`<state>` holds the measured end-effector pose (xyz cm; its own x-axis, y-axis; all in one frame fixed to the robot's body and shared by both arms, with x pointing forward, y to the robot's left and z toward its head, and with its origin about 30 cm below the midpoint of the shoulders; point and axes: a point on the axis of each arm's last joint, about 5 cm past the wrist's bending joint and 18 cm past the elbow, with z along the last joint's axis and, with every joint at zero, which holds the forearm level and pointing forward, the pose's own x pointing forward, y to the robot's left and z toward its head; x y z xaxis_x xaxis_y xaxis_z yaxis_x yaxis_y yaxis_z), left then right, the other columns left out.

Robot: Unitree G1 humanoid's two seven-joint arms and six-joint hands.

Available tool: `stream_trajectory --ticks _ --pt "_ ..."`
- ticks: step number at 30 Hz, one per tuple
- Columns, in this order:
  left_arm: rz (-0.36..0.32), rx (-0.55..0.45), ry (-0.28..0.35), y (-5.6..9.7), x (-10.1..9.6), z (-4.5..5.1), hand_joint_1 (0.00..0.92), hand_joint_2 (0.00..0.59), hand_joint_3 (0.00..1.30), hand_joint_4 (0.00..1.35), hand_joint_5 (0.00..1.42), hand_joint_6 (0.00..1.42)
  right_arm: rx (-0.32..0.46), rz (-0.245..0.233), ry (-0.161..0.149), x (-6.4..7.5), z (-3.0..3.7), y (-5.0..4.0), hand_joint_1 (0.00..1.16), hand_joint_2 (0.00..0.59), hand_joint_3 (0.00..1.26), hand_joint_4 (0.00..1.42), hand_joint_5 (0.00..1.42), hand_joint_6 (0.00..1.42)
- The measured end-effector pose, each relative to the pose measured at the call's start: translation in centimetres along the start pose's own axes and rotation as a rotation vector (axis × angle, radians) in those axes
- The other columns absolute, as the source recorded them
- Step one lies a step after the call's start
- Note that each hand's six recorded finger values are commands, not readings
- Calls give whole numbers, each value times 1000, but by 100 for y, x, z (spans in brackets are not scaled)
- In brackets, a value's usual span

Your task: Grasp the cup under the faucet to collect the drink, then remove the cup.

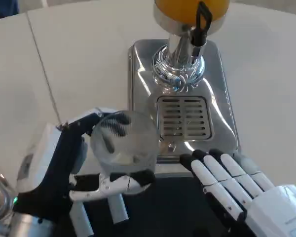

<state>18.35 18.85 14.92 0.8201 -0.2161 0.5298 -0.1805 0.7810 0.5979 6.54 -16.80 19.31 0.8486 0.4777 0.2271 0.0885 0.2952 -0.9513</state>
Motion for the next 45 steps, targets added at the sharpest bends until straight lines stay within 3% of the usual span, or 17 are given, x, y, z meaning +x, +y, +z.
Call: stream_trajectory --ticks 9,14,19,27,38,45 --pt "-4 -16 -27 -272 335 -29 674 0 1132 1106 1367 1424 -14 4 17 -10 -19 -43 76 586 0 0 0 0" --pt "-41 -25 -45 -437 499 -24 674 0 1132 1106 1367 1424 -10 5 14 3 -31 -54 84 586 0 0 0 0" --pt "-69 -45 -20 -568 608 -55 674 0 1132 1106 1367 1424 -6 18 29 5 -38 -55 91 586 0 0 0 0" --pt "-22 -43 -45 -685 881 -2 674 0 1132 1106 1367 1424 -21 15 27 -13 -7 -101 99 586 0 0 0 0" --pt "-14 -5 -5 -810 994 -66 680 0 1129 1094 1367 1424 -17 19 39 -28 -3 -101 108 586 0 0 0 0" --pt "-12 38 -14 -930 1041 -59 681 0 1123 1092 1367 1424 -13 18 55 -27 -15 -114 111 586 0 0 0 0"
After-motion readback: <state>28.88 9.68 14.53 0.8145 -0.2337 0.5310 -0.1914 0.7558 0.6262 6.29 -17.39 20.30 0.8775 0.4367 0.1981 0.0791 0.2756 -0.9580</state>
